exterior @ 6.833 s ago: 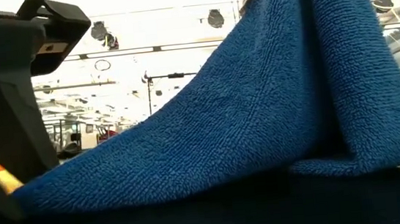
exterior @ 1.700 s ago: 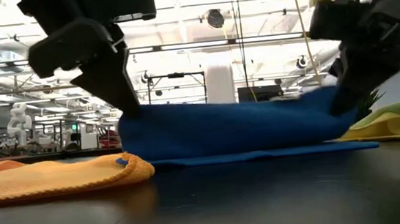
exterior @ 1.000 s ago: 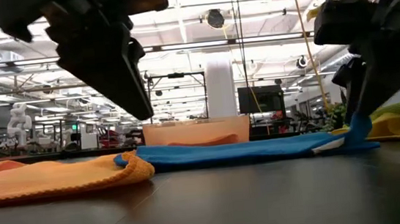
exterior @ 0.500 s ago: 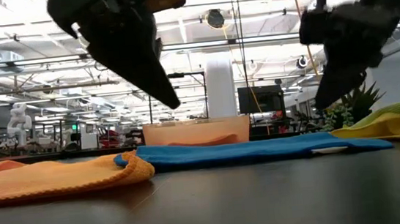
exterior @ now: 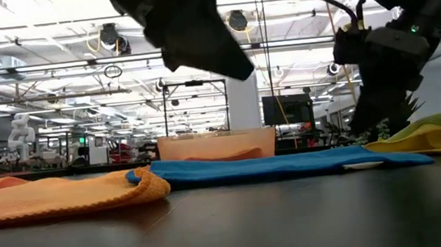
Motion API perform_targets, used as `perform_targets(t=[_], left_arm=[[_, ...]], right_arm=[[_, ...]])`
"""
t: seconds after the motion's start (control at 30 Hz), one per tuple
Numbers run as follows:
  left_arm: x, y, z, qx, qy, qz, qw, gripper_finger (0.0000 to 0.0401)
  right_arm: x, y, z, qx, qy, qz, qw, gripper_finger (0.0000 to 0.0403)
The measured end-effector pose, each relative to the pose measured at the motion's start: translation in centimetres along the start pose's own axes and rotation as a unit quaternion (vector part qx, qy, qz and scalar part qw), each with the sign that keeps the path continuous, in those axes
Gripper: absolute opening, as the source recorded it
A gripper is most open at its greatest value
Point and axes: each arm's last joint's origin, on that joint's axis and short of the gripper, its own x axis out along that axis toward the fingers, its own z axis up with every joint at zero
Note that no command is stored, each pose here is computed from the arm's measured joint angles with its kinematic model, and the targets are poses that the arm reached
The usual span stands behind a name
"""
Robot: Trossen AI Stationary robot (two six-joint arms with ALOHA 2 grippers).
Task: Fold microfiber towels
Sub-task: Fold the blue towel
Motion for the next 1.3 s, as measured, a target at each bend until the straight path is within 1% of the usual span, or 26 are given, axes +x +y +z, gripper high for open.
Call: perform_targets(t=[0.13,0.27,0.5,0.63,0.73,0.83,0.9,1.07,1.17,1.3], left_arm=[[0.1,0.1,0.8,-0.014,-0.035,-0.009,0.999,0.0081],[0.1,0.1,1.5,-0.027,-0.067,-0.017,0.997,0.0081],[-0.1,0.0,2.4,-0.042,-0.113,-0.031,0.992,0.0081],[-0.1,-0.1,2.7,-0.046,-0.126,-0.036,0.990,0.0081],[-0.2,-0.1,2.9,-0.070,-0.137,-0.042,0.987,0.0081],[-0.2,-0.1,2.9,-0.094,-0.136,-0.046,0.985,0.0081],[-0.2,-0.1,3.0,-0.095,-0.137,-0.046,0.985,0.0081],[0.0,0.0,2.5,-0.065,-0.112,-0.034,0.991,0.0081],[0.0,0.2,2.0,-0.057,-0.091,-0.025,0.994,0.0081],[0.2,0.5,1.4,-0.049,-0.064,0.011,0.997,0.0081]], right_arm=[[0.0,0.5,0.4,-0.008,-0.012,0.040,0.999,0.0180],[-0.1,0.8,0.7,-0.011,-0.018,0.065,0.998,0.0180],[-0.1,0.8,0.6,-0.015,-0.012,0.062,0.998,0.0180],[-0.1,0.7,0.6,-0.025,-0.013,0.058,0.998,0.0180],[0.0,0.5,0.7,-0.026,-0.014,0.051,0.998,0.0180],[0.1,0.1,0.9,-0.029,-0.015,0.040,0.999,0.0180],[0.1,-0.2,1.0,-0.030,-0.018,0.026,0.999,0.0180],[0.3,-0.8,1.1,-0.043,-0.012,0.010,0.999,0.0180],[0.3,-1.1,1.1,-0.062,-0.006,0.003,0.998,0.0180],[0.4,-1.6,1.1,-0.077,0.005,-0.012,0.997,0.0180]])
